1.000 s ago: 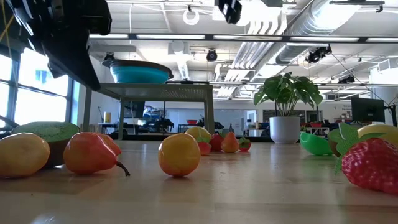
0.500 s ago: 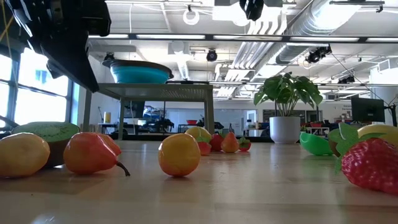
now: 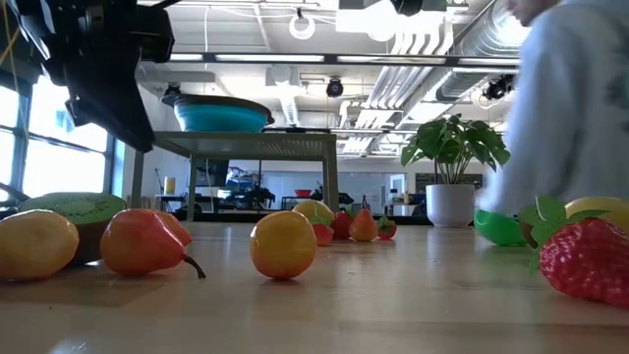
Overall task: Pick & Place Fruit
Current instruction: Put the orange pear into the strainer bowl on the shelf
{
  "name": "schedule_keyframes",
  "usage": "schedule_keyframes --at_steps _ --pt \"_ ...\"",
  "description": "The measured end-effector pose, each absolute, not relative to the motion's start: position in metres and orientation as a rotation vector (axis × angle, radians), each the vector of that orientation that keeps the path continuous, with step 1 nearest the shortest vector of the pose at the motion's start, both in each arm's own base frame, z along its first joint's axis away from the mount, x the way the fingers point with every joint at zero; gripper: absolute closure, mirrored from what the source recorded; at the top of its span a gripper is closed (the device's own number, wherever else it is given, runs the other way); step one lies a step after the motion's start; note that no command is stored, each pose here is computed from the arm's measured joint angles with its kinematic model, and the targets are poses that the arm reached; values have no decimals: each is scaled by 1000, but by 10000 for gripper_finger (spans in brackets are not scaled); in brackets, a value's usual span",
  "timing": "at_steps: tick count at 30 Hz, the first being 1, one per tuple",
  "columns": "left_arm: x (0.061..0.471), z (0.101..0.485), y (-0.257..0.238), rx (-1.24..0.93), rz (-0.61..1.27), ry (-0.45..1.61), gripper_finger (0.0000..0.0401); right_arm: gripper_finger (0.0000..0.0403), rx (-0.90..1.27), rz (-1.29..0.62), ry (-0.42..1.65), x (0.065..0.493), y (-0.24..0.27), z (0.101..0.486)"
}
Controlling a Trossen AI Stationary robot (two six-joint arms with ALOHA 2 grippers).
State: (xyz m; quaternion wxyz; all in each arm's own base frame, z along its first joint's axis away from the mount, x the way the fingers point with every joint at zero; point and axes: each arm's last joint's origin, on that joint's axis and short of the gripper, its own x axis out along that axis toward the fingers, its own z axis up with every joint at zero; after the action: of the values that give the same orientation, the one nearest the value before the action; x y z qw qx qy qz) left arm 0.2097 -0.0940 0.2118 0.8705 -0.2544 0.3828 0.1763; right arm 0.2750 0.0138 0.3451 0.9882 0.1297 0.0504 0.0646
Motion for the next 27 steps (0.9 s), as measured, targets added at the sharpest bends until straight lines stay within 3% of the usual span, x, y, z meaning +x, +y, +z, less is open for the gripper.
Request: schedule_keyframes --at_steps 7,12,16,27 --pt "208 210 -93 -616 427 807 152 399 269 108 99 275 13 345" --pt "208 211 -93 -610 420 804 95 399 270 108 99 275 13 345" --pt "208 211 -93 -609 425 797 80 399 305 106 101 274 13 346" --pt "200 206 -88 -531 493 860 85 399 315 130 94 265 13 353"
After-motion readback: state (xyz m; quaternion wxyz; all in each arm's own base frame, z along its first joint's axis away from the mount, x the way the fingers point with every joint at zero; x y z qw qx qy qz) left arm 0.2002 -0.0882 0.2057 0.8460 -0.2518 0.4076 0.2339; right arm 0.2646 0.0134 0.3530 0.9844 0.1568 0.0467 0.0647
